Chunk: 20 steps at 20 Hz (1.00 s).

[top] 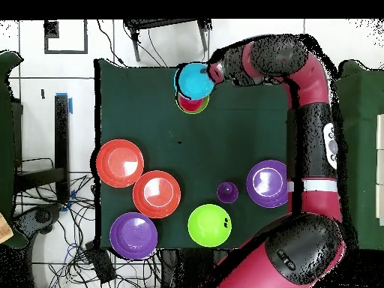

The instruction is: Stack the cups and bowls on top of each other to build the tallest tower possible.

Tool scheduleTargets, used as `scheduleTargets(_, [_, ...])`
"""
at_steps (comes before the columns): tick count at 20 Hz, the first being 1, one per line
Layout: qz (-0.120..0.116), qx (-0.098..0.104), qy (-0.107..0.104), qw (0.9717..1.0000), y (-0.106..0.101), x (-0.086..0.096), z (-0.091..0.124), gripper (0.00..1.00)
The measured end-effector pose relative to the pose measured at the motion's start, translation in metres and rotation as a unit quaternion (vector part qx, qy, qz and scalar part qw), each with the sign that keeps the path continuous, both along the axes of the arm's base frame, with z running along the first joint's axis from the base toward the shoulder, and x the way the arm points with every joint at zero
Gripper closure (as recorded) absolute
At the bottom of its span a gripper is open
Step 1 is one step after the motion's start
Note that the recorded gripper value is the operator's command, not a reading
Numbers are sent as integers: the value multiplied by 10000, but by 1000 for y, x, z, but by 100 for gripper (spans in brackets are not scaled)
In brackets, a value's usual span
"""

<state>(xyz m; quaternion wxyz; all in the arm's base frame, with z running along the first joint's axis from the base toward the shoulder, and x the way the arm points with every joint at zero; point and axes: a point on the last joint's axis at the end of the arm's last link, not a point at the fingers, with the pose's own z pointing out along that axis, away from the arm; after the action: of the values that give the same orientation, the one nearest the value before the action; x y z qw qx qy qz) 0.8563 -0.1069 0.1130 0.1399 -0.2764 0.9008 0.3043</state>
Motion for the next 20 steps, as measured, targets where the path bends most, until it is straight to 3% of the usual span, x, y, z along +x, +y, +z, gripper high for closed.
scheduleTargets(20, [59,59,85,9999,-6,-11,1,100])
